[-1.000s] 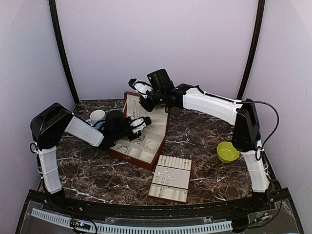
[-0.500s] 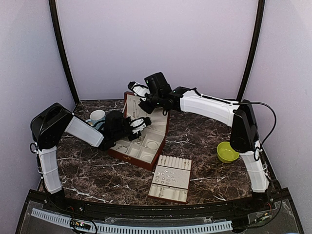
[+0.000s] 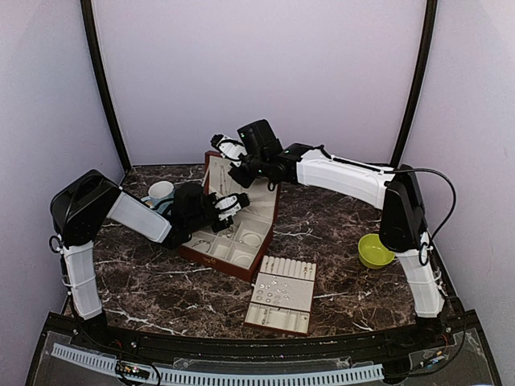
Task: Organize the mixed jewelry
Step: Hang the necklace on the necklace hanger.
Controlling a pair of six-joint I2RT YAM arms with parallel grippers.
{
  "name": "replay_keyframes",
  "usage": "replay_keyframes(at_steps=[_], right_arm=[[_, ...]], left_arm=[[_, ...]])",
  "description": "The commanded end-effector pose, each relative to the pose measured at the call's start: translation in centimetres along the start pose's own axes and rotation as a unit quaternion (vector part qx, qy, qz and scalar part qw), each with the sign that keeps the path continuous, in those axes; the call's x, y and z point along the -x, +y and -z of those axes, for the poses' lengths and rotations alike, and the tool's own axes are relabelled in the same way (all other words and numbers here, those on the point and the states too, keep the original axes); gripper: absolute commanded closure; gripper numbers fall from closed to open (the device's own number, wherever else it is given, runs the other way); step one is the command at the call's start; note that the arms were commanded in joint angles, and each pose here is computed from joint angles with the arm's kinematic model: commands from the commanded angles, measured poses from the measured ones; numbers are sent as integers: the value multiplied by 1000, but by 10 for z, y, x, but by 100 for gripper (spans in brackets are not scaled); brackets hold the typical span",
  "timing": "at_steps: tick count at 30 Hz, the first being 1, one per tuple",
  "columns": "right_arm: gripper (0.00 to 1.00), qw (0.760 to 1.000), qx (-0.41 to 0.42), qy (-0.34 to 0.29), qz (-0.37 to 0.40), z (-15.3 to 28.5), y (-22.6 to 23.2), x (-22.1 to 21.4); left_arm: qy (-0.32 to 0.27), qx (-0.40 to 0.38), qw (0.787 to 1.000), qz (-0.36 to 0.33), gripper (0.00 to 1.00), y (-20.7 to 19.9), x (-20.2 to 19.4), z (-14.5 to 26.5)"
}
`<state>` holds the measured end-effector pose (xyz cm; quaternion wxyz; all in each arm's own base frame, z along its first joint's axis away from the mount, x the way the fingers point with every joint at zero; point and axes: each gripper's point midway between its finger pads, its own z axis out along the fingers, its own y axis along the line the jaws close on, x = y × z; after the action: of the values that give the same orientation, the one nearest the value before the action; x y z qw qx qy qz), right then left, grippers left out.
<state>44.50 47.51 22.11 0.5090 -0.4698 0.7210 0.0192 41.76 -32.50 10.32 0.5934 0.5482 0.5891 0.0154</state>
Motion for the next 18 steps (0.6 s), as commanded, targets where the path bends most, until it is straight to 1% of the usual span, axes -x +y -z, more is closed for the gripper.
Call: replay_keyframes(at_steps=[1, 13, 18], right_arm=[[96, 1000, -20, -17, -13, -2, -5, 9], [90, 999, -13, -30, -29, 4, -6, 19], [83, 996, 30, -62, -62, 20, -6, 38]], left_arm=[[-12, -11, 1000, -5, 100, -9, 9, 5], [-11, -9, 1000, -6, 100, -10, 9, 5], [-11, -6, 1000, -5, 100, -8, 10, 5]])
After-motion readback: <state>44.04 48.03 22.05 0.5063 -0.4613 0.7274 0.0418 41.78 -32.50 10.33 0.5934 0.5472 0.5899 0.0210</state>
